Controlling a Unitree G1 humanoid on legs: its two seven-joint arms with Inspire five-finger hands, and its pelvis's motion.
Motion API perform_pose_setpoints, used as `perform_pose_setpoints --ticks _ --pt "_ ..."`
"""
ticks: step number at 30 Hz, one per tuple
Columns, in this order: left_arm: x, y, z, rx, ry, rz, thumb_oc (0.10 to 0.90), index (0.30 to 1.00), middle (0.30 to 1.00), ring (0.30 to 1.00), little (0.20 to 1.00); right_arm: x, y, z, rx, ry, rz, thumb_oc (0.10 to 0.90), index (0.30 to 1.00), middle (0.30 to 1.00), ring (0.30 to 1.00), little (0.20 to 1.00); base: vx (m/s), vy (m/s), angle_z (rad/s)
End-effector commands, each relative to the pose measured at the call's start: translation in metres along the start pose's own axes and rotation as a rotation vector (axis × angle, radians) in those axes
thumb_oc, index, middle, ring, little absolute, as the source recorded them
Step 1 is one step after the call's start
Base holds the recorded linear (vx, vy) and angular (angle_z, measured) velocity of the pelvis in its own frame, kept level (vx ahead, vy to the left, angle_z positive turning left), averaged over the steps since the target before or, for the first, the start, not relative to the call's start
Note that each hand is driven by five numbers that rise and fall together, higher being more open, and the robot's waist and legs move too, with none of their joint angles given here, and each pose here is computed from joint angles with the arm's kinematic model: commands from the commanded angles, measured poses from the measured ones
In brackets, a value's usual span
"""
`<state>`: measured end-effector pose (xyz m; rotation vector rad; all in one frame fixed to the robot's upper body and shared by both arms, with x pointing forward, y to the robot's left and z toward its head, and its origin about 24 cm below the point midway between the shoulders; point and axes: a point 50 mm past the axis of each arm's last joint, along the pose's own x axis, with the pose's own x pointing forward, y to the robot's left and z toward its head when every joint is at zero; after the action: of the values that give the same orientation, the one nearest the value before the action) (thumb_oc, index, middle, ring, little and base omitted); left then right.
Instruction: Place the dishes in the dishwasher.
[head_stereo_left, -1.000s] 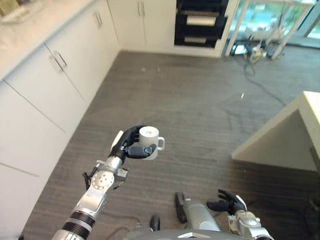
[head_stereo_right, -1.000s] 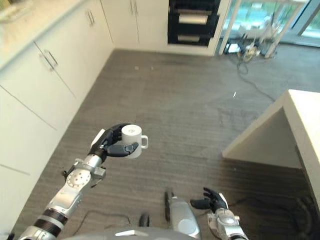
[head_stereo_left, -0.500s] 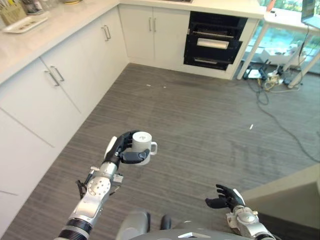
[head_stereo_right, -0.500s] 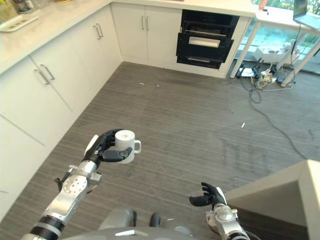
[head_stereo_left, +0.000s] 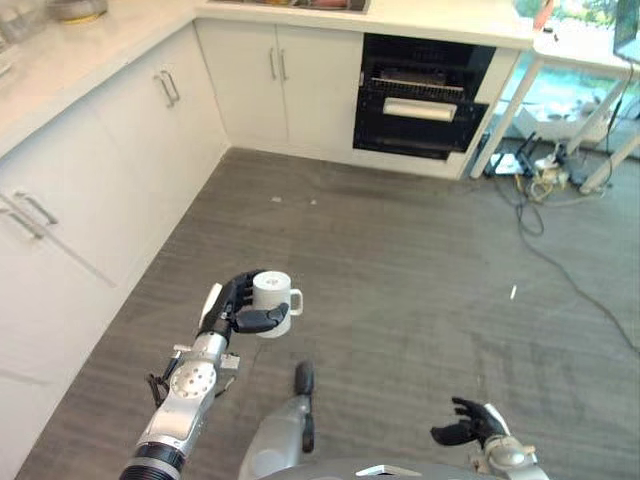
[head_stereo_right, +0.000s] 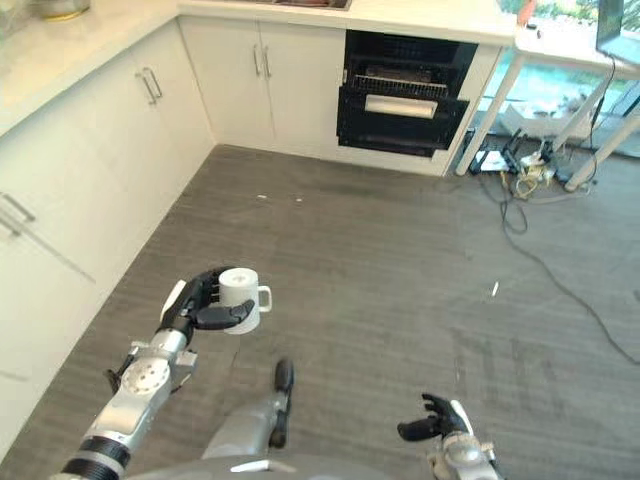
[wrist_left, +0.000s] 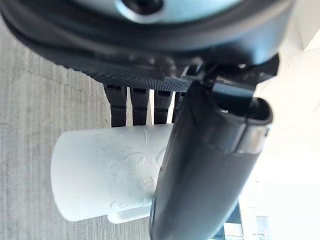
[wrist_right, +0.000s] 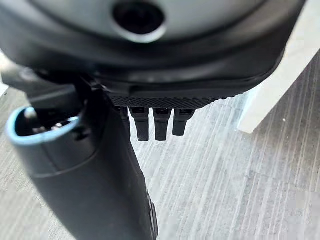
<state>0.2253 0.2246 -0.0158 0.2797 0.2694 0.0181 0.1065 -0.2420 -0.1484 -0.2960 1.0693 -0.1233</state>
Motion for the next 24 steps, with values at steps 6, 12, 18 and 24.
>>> perform_pose_setpoints --ticks 6,12,18,24 --pt "0.014 0.023 0.088 0.135 -0.383 0.021 0.4 0.3 0.3 0.3 0.3 0.005 0.003 0.047 0.031 -0.165 -0.006 0.8 0.9 0.9 0.9 0.9 0.43 0.325 0.15" --pt "0.016 0.021 0.096 0.146 -0.425 0.035 0.4 0.3 0.3 0.3 0.3 0.006 -0.006 0.067 -0.019 -0.235 -0.025 0.8 0.9 0.9 0.9 0.9 0.55 0.135 0.24" --pt "0.015 0.011 0.091 0.111 -0.412 0.003 0.4 0.3 0.3 0.3 0.3 0.004 -0.019 0.066 -0.061 -0.248 -0.059 0.8 0.9 0.9 0.9 0.9 0.43 -0.022 -0.12" --pt "0.019 0.01 0.093 0.067 -0.414 0.038 0.4 0.3 0.3 0.3 0.3 0.005 -0.022 0.073 -0.122 -0.254 -0.061 0.8 0.9 0.9 0.9 0.9 0.24 0.15 -1.02"
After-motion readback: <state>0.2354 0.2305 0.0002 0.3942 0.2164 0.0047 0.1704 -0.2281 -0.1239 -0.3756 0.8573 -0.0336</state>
